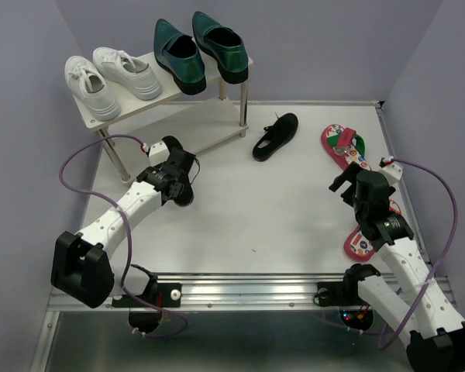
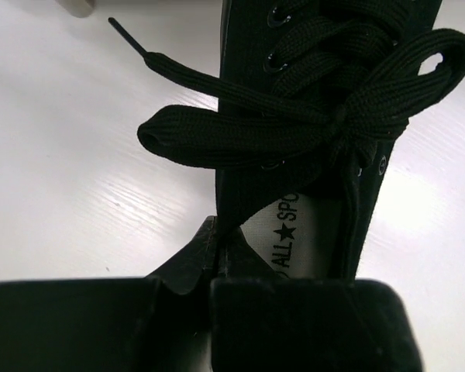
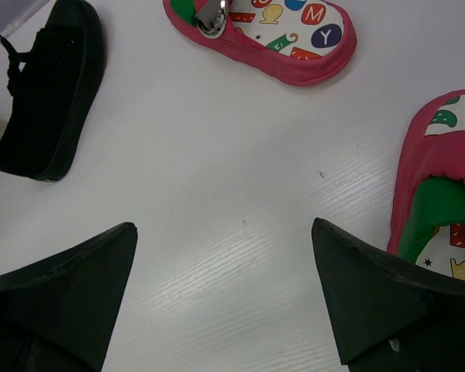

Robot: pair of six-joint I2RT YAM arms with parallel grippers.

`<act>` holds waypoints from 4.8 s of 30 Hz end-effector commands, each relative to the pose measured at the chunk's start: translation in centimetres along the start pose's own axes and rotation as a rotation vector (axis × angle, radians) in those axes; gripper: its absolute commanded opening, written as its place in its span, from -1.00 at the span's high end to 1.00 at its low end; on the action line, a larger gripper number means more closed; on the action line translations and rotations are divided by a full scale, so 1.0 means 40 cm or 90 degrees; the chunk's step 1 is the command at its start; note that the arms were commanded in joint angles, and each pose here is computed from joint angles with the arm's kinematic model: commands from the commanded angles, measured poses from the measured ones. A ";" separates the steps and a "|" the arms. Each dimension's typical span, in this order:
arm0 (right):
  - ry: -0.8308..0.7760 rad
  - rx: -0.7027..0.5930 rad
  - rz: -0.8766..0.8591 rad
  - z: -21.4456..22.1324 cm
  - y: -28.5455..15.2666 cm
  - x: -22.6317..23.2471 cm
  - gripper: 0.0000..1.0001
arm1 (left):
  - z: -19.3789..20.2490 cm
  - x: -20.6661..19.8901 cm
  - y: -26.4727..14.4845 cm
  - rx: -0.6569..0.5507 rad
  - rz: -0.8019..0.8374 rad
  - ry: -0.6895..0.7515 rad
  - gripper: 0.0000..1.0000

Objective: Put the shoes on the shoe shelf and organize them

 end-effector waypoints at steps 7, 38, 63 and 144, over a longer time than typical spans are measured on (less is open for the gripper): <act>0.004 -0.033 -0.014 -0.035 0.001 0.012 -1.00 | -0.181 -0.023 0.060 -0.135 -0.037 -0.039 1.00; 0.005 -0.033 -0.025 -0.025 0.000 0.013 -1.00 | -0.304 -0.019 0.222 -0.146 -0.101 -0.094 0.43; 0.006 -0.026 -0.031 -0.019 0.002 0.017 -1.00 | -0.192 -0.037 0.039 -0.123 -0.038 -0.016 -0.10; 0.007 -0.016 -0.018 0.008 0.016 0.010 -1.00 | -0.438 -0.043 0.090 -0.316 0.013 0.139 1.00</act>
Point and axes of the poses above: each gripper's point midway between its finger pads, its own y axis out along the fingers, its own x axis along the line the jaws close on, z = x × y, the point moved 5 cm from there along -y, back along the fingers, and after that the axes turned 15 degrees about -y, right-handed, at the moved point
